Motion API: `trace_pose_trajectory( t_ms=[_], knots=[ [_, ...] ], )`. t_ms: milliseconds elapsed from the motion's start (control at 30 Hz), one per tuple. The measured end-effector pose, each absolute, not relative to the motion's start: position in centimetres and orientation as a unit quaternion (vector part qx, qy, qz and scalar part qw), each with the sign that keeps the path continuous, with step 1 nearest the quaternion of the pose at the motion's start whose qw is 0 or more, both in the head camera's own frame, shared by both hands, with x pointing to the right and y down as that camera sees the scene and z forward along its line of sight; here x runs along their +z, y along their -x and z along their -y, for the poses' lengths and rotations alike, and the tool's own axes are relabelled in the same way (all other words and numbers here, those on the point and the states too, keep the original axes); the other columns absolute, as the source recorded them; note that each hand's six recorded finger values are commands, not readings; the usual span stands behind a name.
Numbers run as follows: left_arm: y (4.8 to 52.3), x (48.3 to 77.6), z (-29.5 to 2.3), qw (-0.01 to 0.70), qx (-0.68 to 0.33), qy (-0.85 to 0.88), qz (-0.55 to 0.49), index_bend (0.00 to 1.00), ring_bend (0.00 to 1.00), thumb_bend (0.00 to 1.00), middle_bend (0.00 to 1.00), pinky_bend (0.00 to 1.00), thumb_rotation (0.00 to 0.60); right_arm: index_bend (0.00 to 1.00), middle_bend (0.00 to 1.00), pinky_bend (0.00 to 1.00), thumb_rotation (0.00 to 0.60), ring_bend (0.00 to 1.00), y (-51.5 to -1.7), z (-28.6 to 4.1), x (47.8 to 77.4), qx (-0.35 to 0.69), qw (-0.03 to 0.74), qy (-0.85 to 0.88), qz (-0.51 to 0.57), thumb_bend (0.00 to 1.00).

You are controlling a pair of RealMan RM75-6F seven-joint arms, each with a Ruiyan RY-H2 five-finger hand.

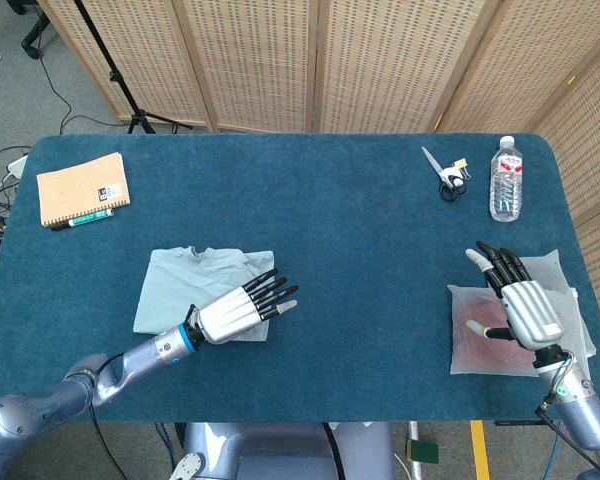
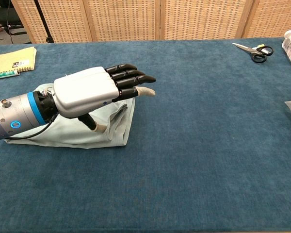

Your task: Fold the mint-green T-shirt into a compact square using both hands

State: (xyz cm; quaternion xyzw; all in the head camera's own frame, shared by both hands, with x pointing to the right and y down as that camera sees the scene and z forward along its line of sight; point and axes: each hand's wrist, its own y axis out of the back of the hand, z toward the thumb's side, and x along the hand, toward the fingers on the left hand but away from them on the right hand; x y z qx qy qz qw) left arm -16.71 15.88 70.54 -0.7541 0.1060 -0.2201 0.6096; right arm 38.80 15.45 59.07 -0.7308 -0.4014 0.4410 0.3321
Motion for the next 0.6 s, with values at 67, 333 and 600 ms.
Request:
trace_pose_trajectory(
  t_ms=[67,333,600],
  knots=[
    [16.7,70.6,-15.9,0.606,-0.221,0.757,-0.108,0.00,0.00,0.00,0.00,0.00,0.600,0.00,0.00,0.00,0.600,0.00,-38.8,-15.4,59.0,0.441,0.332,0.731,0.402,0.00],
    [17.5,70.1,-15.4,0.587,-0.220,0.768,-0.130,0.00,0.00,0.00,0.00,0.00,0.600,0.00,0.00,0.00,0.600,0.00,-38.8,-15.5,59.0,0.440,0.332,0.732,0.401,0.00],
    [18.8,69.7,-14.7,0.573,-0.227,0.772,-0.155,0.00,0.00,0.00,0.00,0.00,0.600,0.00,0.00,0.00,0.600,0.00,-38.7,-15.6,59.0,0.441,0.333,0.732,0.399,0.00]
  ],
)
